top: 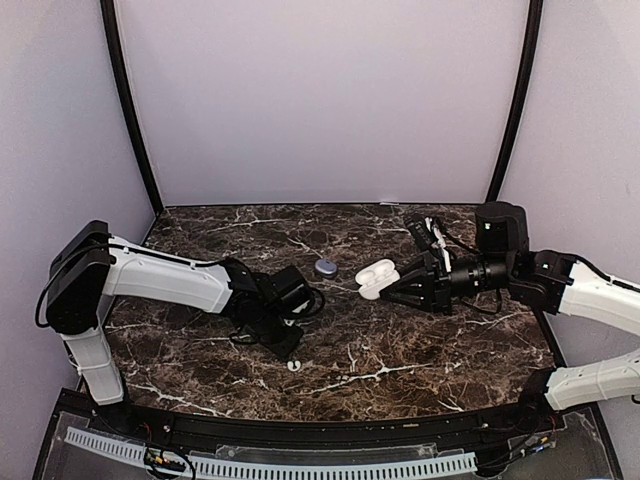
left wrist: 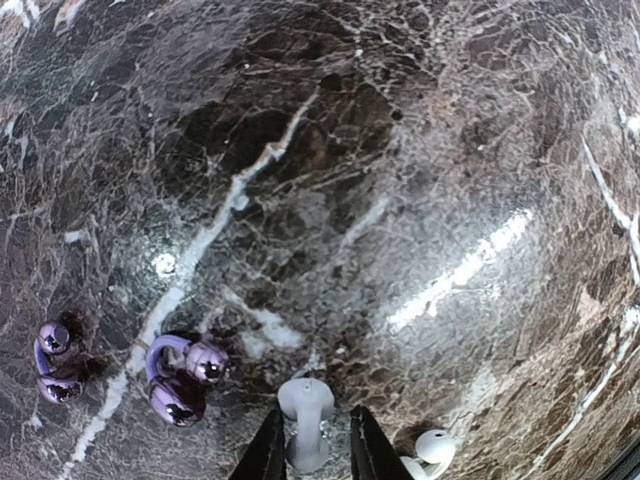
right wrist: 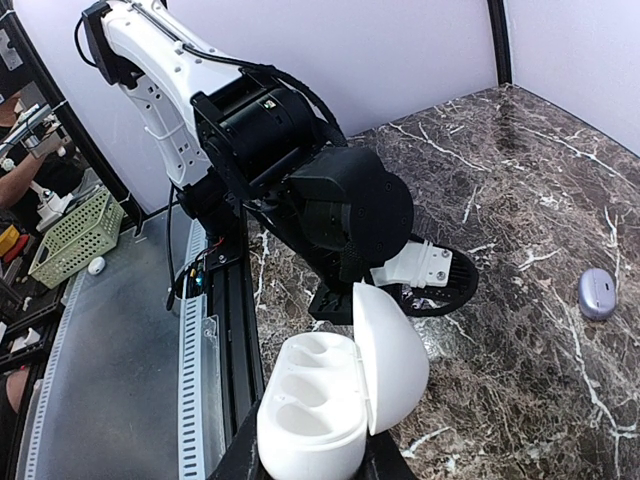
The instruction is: Insert the wireless bluetooth earbuds into the charging case
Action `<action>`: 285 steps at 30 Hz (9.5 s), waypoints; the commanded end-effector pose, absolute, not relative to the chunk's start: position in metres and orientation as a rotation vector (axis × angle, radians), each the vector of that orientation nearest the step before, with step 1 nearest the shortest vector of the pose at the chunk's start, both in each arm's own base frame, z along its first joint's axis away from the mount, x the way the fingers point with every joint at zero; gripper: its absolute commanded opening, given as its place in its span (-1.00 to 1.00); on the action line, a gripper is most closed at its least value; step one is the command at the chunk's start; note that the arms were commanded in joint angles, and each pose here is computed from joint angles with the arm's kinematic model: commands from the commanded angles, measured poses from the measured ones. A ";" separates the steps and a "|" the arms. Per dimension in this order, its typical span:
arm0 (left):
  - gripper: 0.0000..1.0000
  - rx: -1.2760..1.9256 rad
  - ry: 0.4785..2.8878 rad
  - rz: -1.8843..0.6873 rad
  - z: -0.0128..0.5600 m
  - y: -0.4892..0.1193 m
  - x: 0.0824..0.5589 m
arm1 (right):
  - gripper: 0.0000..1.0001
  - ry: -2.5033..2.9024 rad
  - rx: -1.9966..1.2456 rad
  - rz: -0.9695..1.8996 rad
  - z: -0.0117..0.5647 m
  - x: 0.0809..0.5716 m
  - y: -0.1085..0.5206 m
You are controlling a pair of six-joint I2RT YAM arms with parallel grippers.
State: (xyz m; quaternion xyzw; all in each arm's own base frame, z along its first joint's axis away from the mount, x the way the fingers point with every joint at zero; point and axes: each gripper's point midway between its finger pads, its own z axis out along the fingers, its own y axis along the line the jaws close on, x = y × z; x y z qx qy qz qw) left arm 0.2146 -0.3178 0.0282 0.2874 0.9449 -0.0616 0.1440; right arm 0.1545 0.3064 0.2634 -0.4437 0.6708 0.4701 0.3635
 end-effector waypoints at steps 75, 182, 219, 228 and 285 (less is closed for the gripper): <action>-1.00 1.470 1.225 -1.043 0.351 -0.397 0.061 | -0.99 1.076 -1.562 1.007 0.311 0.072 0.332; -0.19 1.260 1.479 -0.764 0.325 -0.414 0.127 | -1.00 1.263 -1.373 1.259 0.303 0.095 0.323; -0.42 1.325 1.525 -0.736 0.310 -0.418 0.129 | -1.00 1.247 -1.424 1.199 0.301 0.089 0.331; -0.65 1.377 1.470 -0.858 0.319 -0.422 0.110 | -1.00 1.229 -1.457 1.189 0.297 0.085 0.333; -0.55 1.168 1.756 -0.380 0.266 -0.387 0.214 | 0.89 1.906 -0.670 0.956 0.258 0.197 0.269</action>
